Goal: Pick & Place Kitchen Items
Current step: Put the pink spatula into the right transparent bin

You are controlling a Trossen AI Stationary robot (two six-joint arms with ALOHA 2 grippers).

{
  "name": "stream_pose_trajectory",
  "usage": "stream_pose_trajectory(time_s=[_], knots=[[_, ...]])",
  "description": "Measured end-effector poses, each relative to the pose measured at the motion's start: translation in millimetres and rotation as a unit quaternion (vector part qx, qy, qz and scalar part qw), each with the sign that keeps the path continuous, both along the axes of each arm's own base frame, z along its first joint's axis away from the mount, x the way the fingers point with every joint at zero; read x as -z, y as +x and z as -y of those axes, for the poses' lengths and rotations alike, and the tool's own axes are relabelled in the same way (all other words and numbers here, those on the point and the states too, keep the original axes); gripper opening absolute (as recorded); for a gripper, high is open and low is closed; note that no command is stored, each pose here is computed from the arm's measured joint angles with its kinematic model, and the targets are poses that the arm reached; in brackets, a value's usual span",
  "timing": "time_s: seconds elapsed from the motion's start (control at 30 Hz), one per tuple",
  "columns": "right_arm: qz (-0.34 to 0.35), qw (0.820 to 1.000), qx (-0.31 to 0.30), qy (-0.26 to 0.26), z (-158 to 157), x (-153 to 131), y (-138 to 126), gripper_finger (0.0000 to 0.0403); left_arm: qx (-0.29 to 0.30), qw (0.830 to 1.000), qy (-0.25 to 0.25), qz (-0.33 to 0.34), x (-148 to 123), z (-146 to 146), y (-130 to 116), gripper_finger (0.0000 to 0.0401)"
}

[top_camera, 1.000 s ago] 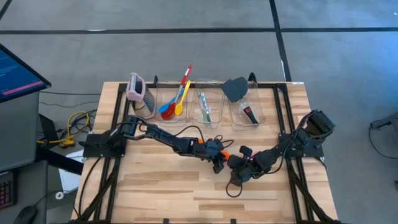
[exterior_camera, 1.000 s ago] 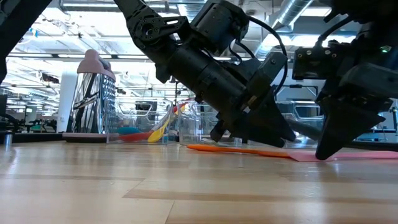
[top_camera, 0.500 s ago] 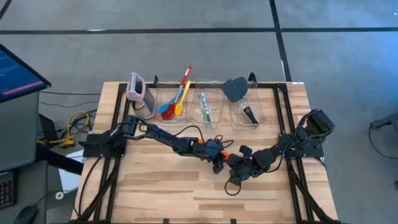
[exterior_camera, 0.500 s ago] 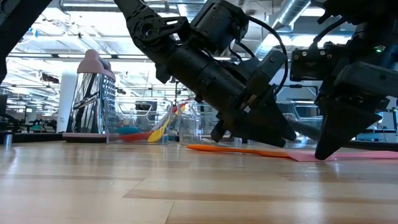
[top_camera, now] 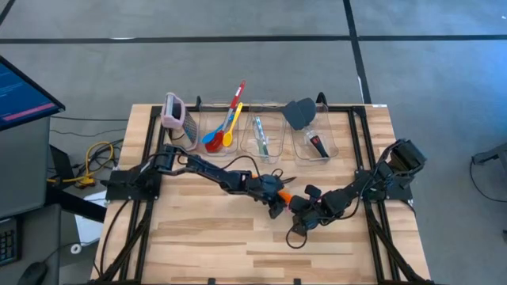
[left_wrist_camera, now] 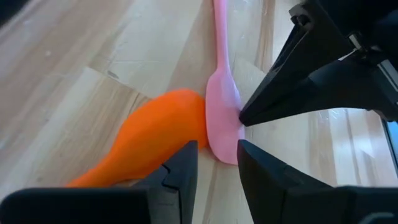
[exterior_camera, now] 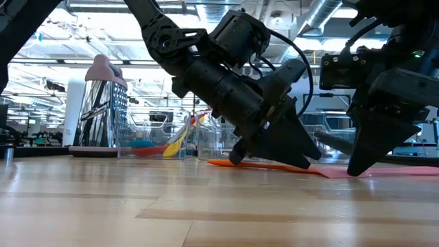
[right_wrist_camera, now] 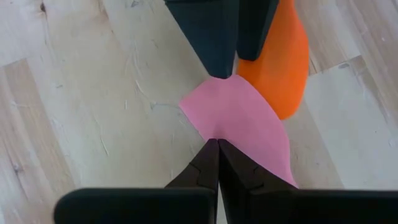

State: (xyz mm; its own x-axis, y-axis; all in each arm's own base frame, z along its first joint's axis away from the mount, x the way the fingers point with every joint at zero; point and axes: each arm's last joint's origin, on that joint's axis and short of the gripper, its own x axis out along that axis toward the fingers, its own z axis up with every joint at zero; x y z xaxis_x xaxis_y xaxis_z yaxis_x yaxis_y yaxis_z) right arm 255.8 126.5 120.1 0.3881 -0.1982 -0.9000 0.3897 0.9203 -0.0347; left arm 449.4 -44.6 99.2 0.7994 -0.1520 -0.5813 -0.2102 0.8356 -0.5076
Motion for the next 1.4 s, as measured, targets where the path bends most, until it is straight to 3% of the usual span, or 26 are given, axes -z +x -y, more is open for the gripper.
stream_pose_trajectory(time_s=[1.07, 1.4], knots=[[0.003, 1.000, -0.001, 0.001, 0, 0, 0, 0.0000, 0.014, 1.000, -0.014, 0.012, 10, 10, 2, 0.0094], [0.003, 1.000, -0.001, 0.001, 0, 0, 1, 0.0000, 0.009, 1.000, 0.013, 0.011, 12, 11, 2, 0.0077]])
